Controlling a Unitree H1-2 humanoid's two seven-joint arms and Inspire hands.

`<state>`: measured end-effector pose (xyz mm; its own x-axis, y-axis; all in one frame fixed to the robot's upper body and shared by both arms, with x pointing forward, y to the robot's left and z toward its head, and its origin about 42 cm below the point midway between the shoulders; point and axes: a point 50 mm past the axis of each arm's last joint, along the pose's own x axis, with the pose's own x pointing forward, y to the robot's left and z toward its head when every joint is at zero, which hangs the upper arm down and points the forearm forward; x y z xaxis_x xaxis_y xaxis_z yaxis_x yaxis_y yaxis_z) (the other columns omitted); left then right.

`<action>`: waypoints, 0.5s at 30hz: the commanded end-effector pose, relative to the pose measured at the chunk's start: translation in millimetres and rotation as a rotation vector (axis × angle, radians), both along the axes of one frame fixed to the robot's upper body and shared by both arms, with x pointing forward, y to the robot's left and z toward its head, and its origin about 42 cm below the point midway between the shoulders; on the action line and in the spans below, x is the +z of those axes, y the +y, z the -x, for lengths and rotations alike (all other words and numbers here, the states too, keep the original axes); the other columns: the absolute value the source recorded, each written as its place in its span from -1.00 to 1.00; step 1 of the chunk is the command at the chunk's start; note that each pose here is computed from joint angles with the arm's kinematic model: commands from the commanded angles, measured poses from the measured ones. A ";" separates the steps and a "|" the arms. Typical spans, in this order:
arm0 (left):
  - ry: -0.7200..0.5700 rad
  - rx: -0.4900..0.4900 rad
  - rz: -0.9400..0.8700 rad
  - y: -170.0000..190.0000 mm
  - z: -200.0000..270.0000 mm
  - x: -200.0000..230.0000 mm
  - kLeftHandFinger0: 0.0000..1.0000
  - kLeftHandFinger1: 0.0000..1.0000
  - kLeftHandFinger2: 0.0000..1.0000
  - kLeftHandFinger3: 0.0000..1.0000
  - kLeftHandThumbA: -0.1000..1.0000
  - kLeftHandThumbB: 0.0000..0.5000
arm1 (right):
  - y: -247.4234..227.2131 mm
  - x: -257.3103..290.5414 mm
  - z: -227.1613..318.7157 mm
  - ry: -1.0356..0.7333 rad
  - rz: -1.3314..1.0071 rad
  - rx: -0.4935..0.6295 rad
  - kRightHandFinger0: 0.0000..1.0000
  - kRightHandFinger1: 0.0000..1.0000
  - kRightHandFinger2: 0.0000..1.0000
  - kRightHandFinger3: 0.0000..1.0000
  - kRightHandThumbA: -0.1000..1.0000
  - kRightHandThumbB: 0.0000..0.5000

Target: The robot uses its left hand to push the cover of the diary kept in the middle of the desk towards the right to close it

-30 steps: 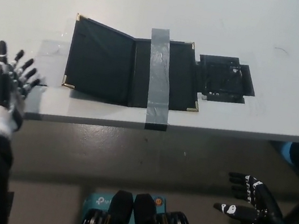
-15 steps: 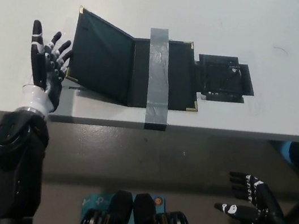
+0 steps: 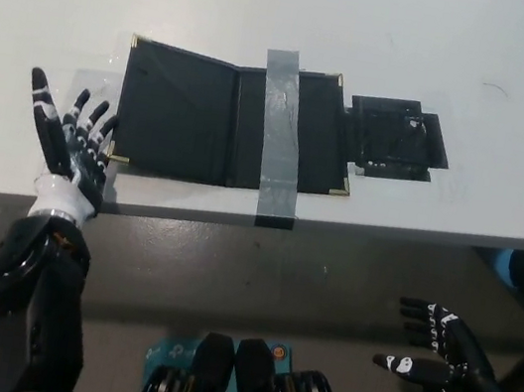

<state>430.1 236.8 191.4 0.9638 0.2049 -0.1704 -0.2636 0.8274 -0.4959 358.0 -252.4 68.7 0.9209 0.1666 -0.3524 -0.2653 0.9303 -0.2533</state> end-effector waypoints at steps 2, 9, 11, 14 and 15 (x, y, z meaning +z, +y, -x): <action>-0.070 -0.035 0.079 -20.2 -4.1 12.9 1.00 1.00 1.00 1.00 1.00 -0.25 | -3.5 10.8 -0.9 -0.031 0.006 0.001 0.55 0.64 0.62 0.63 1.00 0.97; -0.145 -0.064 0.100 -42.3 -17.0 43.1 1.00 1.00 1.00 1.00 1.00 -0.08 | -4.1 12.6 -0.6 -0.034 0.011 0.004 0.53 0.63 0.61 0.62 1.00 0.95; -0.162 -0.073 0.099 -46.3 -21.1 50.9 1.00 1.00 1.00 1.00 1.00 -0.04 | -3.9 14.0 -2.1 -0.039 0.001 0.006 0.54 0.63 0.61 0.61 1.00 0.90; -0.197 -0.101 0.099 -59.5 -26.8 64.7 1.00 1.00 1.00 1.00 1.00 0.05 | -4.5 14.8 -2.8 -0.037 0.023 0.011 0.53 0.63 0.61 0.63 1.00 0.89; -0.205 -0.109 0.100 -62.2 -28.0 67.5 1.00 1.00 1.00 1.00 1.00 0.05 | -4.6 14.6 -2.9 -0.035 0.025 0.010 0.53 0.64 0.61 0.63 1.00 0.89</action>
